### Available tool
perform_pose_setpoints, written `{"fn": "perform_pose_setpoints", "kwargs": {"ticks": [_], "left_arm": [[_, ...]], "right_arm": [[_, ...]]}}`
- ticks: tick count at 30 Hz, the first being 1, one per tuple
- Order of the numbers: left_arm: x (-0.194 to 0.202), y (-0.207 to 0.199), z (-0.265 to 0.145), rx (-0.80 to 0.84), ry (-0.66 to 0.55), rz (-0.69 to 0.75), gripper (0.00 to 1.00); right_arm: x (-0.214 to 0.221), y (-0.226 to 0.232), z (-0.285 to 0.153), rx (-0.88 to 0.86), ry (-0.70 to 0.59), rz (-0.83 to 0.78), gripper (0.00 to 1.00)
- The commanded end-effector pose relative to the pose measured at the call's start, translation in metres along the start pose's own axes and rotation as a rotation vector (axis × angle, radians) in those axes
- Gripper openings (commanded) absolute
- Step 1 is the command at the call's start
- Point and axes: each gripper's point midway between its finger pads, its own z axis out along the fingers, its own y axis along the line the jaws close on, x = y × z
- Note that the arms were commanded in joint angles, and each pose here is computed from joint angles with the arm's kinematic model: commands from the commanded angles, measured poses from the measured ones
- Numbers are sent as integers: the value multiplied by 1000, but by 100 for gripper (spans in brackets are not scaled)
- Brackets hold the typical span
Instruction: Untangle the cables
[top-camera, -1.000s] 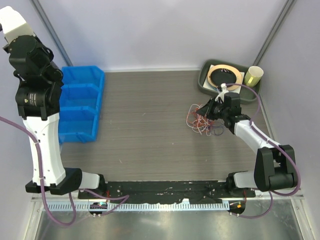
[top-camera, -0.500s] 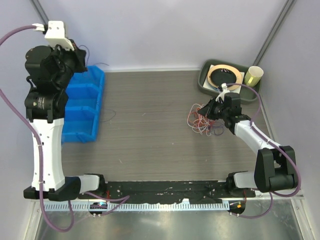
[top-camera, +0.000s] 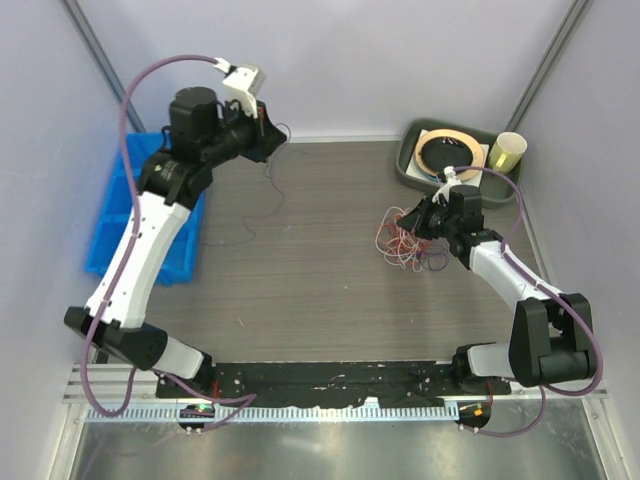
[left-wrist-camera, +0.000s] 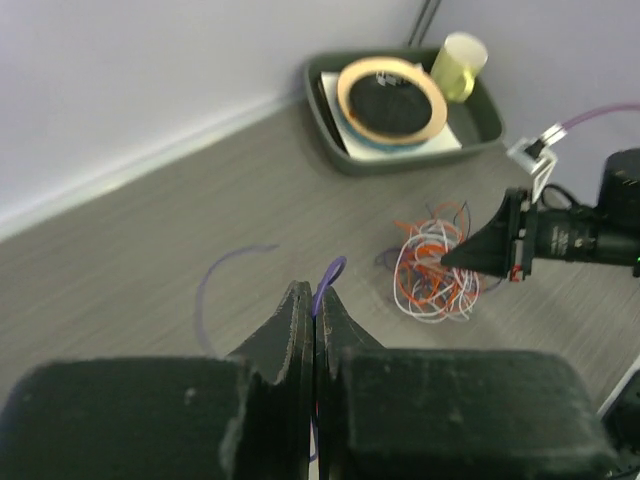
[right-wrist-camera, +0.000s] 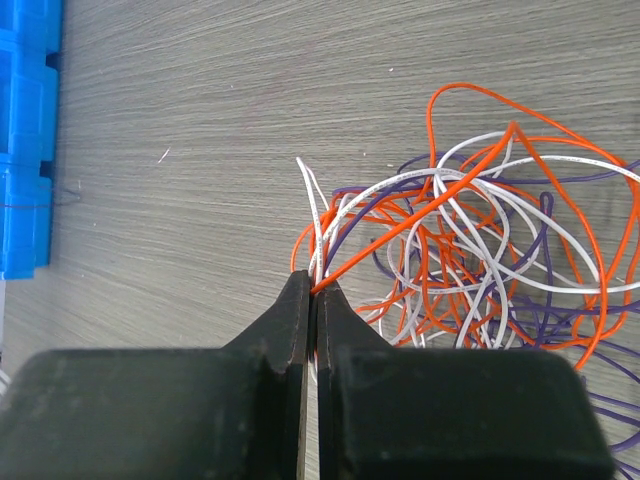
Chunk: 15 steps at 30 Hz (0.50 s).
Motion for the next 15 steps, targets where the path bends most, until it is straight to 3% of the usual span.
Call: {"fn": "perform_pose_setpoints", "kwargs": {"ticks": [1, 9, 11, 12, 13, 15], "left_arm": [[16, 12, 31, -37, 16, -36, 0], [22, -3, 48, -11, 25, -37, 0], [19, -9, 49, 2, 18, -43, 0], [12, -12, 47, 5, 2, -44, 0], [9, -13, 45, -6, -6, -43, 0], [8, -6, 42, -58, -18, -56, 0]], "right_arm": [[-19, 11, -7, -15, -67, -54, 1], [-18, 13, -7, -33, -59, -61, 2], [-17, 17, -7, -49, -55, -70, 12], [-18, 18, -9, -52, -57, -86, 21], [-18, 22, -10, -48, -47, -96, 41], [-16, 7, -14, 94, -30, -134, 52]]}}
